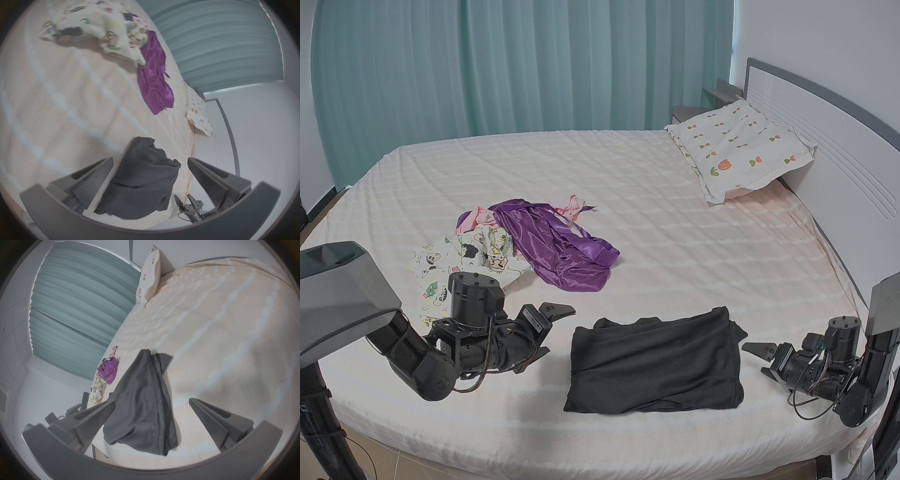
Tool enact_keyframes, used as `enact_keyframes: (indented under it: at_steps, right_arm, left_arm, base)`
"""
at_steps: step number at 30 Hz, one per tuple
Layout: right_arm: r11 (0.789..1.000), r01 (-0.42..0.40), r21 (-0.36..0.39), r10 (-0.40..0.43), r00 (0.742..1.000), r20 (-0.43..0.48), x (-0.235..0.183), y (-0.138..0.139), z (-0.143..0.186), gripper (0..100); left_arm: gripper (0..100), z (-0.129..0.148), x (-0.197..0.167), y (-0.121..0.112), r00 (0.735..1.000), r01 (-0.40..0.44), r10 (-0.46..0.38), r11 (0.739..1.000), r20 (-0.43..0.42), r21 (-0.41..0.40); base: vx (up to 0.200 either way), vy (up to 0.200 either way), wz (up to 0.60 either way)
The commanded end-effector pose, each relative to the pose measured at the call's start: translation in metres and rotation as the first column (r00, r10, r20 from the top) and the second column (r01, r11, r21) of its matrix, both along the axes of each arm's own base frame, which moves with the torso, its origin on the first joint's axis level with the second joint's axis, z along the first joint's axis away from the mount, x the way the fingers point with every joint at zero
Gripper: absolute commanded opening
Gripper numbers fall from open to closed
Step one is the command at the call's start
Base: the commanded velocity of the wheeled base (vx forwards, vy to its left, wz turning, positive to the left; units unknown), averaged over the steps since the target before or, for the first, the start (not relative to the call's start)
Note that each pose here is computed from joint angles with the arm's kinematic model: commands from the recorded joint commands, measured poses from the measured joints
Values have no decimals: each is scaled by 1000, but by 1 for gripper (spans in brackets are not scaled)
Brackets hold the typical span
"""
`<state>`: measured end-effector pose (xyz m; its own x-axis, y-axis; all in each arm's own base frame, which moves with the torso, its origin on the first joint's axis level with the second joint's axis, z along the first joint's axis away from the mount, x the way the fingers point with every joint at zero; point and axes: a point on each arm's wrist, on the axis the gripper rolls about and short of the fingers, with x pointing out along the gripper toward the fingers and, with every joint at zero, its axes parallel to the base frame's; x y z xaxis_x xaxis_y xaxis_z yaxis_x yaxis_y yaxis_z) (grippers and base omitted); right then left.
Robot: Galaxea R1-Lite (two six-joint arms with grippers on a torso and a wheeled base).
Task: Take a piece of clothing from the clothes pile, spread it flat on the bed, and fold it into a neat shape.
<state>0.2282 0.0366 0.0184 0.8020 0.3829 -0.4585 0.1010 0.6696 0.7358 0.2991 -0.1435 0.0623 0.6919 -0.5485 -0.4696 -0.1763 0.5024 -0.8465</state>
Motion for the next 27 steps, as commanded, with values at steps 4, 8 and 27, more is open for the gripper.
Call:
enact_keyframes:
  at_steps: [4,8,27]
  right_arm:
    - [999,-37,-15,36,998,-53,-17,8,-4,100]
    - [999,-40,-16,39,998,-54,-17,8,-4,100]
    - [999,-41,-25,38,995,-95,-17,8,-12,100]
  left_arm:
    - [100,-36,32,-24,995,102,-100,980,-20,173]
    - [100,-43,39,-25,994,112,-111,971,-17,211]
    - [0,-47,66,-41,992,110,-122,972,46,206]
  base:
    - [0,0,0]
    - [0,0,0]
    - [0,0,0]
